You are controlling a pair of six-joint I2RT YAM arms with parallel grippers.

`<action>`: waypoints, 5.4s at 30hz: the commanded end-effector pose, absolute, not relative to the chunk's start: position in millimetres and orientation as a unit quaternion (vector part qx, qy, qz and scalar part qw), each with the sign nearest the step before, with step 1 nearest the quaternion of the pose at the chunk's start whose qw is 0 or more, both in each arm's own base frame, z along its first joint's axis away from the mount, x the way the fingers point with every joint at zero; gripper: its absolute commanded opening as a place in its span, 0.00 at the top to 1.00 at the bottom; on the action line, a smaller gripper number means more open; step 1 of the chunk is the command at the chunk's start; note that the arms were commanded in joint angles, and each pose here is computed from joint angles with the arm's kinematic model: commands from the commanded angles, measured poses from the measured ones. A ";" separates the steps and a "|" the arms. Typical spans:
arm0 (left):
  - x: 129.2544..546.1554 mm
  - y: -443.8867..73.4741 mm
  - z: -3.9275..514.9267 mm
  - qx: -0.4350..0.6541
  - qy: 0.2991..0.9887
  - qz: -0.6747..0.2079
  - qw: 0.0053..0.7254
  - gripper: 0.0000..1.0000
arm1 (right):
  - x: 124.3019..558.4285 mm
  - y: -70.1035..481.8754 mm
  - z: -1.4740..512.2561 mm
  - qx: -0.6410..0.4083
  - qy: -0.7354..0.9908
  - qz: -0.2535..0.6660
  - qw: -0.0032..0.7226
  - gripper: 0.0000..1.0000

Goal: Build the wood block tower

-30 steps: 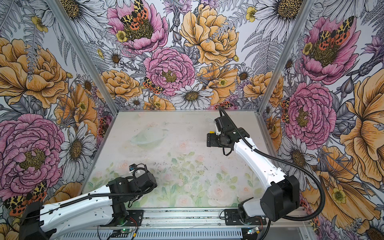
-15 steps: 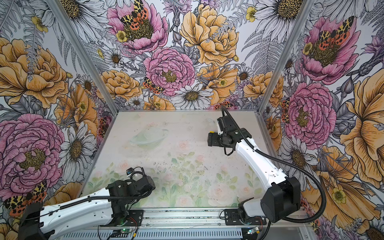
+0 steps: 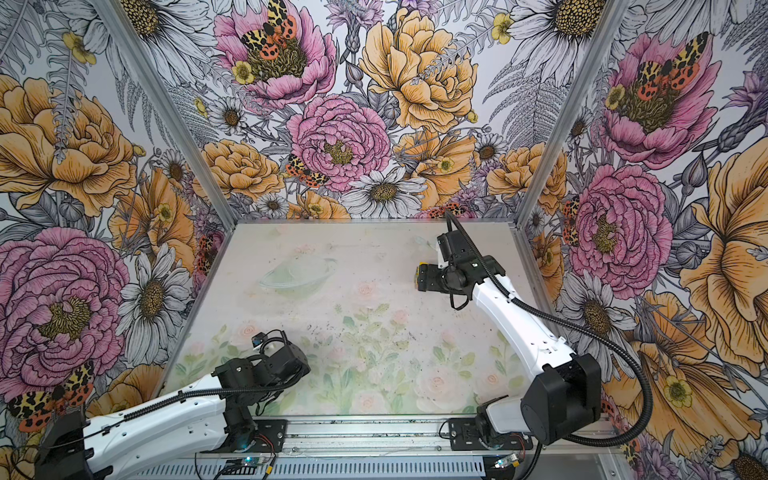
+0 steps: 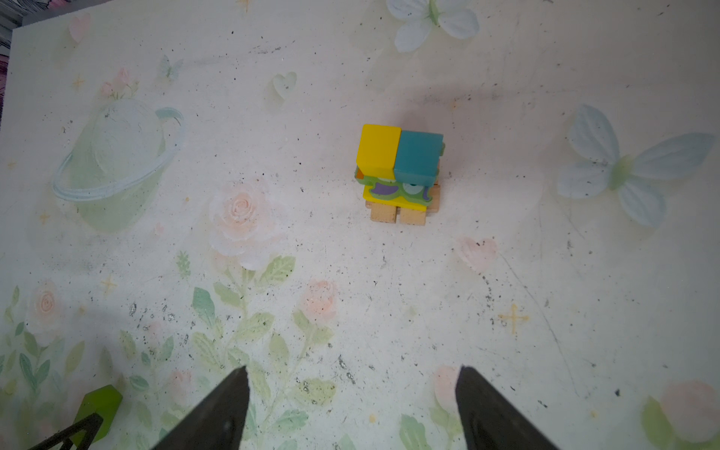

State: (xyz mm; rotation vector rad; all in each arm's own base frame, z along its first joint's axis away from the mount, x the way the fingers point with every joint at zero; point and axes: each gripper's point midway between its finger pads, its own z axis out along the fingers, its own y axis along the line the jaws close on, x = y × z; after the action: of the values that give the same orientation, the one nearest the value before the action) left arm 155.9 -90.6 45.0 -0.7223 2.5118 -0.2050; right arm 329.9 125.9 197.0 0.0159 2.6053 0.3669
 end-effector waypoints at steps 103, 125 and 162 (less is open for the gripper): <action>245.4 -55.2 121.0 -0.252 0.896 -0.168 0.325 0.13 | 230.1 286.9 151.9 -0.098 0.963 0.164 0.188 0.15; 254.5 -23.0 116.4 -0.329 0.852 -0.204 0.354 0.12 | 195.8 417.5 86.4 -0.184 0.959 0.153 0.153 0.15; 252.2 -22.5 123.0 -0.337 0.838 -0.227 0.363 0.12 | 209.7 429.2 43.7 -0.164 0.973 0.091 0.132 0.25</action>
State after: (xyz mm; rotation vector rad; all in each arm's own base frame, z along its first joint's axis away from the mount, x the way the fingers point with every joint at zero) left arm 251.4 -21.8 121.5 -0.8712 2.1786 -0.5596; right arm 206.5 427.8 45.4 -0.4883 2.8273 0.2943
